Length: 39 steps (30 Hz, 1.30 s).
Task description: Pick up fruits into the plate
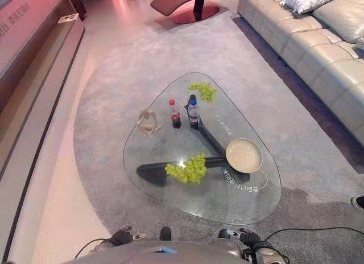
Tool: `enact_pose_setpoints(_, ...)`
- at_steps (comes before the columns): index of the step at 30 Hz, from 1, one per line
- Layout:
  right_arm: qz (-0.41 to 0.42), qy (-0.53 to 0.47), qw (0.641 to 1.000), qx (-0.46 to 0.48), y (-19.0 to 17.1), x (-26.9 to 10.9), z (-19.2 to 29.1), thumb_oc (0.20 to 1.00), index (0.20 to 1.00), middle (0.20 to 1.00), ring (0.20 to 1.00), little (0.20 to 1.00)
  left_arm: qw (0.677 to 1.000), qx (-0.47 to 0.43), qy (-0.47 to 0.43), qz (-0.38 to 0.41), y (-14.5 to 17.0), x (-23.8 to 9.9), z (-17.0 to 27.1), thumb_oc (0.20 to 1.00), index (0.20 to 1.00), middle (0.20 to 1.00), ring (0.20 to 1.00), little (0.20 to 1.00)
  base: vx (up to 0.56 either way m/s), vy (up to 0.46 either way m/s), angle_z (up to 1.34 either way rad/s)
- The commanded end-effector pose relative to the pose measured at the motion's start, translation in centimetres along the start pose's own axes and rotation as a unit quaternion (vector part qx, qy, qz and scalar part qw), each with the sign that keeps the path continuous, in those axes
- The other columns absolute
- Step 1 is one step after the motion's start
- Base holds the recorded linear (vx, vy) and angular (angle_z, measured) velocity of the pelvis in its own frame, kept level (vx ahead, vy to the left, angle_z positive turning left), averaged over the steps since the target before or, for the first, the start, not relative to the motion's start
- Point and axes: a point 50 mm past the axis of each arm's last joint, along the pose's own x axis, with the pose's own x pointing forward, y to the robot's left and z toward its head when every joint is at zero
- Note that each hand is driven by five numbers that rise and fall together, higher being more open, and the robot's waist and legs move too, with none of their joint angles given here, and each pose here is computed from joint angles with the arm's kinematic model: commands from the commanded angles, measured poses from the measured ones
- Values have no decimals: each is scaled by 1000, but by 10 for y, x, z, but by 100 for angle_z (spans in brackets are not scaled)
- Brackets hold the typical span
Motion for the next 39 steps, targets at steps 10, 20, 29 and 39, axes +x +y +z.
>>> enact_pose_setpoints(10,14,-63,998,-1,8,6,47,1000,1000,1000,1000,1000,996,42,-54,56,5,6,51,1000,1000,1000,1000,1000,-37,16,1)
enact_pose_setpoints(20,5,-133,991,-11,-3,3,97,1000,1000,1000,1000,1000,968,103,-201,105,10,-3,130,1000,1000,1000,1000,1000,-92,5,-1)
enact_pose_setpoints(29,-4,-219,976,-17,-17,-10,166,1000,1000,1000,1000,1000,878,198,-372,228,50,-49,246,1000,1000,1000,1000,1000,-73,25,-11)
enact_pose_setpoints(39,-15,-282,959,-4,-31,-29,208,1000,1000,1000,1000,1000,744,269,-486,371,107,-146,349,1000,1000,1000,1000,1000,-31,-15,-11)
